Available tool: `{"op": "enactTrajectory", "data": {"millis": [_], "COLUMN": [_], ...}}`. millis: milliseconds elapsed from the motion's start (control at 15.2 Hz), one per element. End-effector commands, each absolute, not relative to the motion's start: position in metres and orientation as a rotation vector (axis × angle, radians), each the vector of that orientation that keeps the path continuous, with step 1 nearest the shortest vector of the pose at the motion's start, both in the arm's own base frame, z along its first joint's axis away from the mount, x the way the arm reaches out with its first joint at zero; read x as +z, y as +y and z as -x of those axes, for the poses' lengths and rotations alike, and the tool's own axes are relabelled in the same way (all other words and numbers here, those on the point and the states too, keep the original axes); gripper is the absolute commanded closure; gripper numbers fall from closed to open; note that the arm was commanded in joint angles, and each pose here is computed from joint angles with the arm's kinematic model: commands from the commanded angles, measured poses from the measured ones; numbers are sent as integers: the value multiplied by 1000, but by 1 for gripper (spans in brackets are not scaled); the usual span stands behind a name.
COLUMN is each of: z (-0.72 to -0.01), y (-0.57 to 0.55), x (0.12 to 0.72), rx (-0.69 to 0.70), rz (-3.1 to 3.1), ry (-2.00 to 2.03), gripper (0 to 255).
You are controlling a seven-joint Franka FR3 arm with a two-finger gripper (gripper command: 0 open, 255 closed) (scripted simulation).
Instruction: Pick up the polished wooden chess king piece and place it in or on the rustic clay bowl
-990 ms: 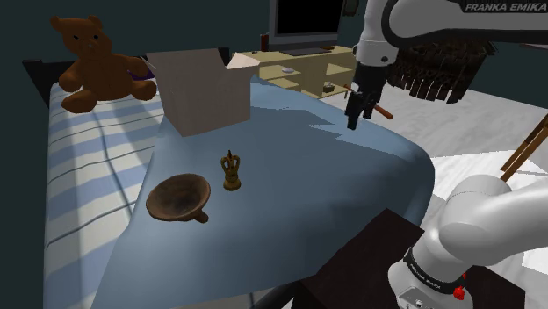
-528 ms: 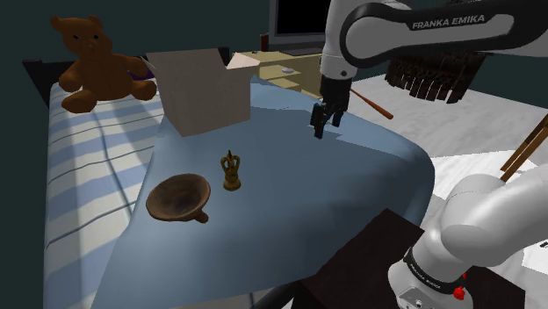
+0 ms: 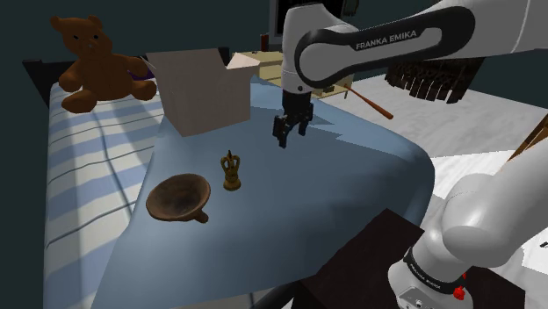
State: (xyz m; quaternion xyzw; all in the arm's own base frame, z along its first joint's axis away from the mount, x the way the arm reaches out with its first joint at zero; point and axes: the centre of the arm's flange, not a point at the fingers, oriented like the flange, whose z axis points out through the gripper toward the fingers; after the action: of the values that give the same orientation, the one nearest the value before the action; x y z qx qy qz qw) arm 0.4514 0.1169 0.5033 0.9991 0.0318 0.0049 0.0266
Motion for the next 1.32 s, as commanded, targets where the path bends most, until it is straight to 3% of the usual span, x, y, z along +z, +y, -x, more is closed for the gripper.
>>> {"op": "enactTrajectory", "data": {"millis": [0, 792, 1254], "z": [-470, -570, -577], "y": [134, 240, 243], "x": [493, 438, 404], "rx": [27, 90, 92], "rz": [-3086, -3072, -3071], "ry": [104, 142, 143], "gripper": [0, 0, 0]}}
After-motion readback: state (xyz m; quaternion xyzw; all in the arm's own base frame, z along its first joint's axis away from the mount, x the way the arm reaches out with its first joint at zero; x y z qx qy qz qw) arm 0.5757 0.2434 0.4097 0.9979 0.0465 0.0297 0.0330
